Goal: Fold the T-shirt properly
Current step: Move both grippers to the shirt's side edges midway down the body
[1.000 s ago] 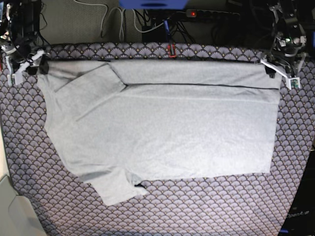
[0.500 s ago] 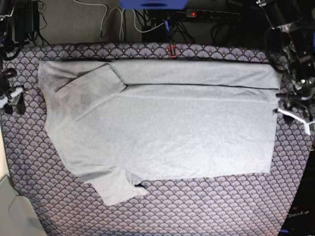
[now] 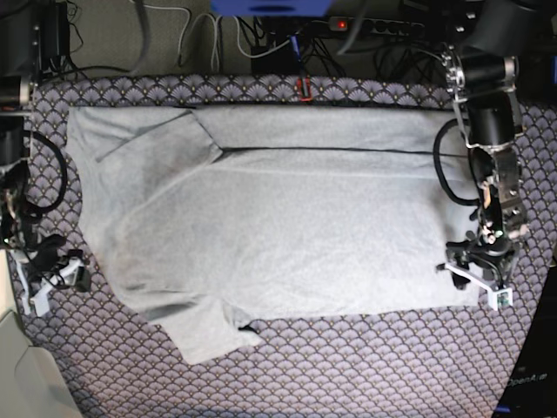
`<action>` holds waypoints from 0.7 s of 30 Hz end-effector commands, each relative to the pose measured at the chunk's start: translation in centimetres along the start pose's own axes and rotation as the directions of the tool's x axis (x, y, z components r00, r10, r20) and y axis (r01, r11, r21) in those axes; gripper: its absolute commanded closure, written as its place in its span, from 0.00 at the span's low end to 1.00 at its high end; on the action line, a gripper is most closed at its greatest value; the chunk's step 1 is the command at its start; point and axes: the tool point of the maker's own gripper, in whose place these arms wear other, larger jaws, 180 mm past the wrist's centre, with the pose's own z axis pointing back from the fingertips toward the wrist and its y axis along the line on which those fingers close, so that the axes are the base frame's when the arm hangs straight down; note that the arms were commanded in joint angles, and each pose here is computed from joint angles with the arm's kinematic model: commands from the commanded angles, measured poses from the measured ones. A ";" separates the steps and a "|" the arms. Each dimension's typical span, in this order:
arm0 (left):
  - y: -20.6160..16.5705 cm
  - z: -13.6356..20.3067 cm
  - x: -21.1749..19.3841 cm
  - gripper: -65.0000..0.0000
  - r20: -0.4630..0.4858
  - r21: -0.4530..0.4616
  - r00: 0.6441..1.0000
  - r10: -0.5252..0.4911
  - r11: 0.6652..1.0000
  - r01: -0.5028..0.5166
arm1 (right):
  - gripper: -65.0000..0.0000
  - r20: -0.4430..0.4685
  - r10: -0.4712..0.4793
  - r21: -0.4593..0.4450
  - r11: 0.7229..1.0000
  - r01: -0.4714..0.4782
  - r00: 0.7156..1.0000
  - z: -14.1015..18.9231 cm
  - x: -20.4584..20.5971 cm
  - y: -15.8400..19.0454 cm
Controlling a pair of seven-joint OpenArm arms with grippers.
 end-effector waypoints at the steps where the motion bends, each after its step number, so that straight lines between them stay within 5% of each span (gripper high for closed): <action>1: 0.3 -0.4 2.8 0.46 0.067 0.007 0.998 -0.001 1.000 0.000 | 0.52 0.058 0.007 -0.021 1.000 -0.006 0.998 0.3 2.5 -1.2; 21: 1.2 -4.2 -0.8 0.46 0.089 0.036 0.991 0.105 0.993 -0.108 | 0.52 0.065 0.020 0.023 1.000 -0.021 0.998 -4.0 -0.1 3.0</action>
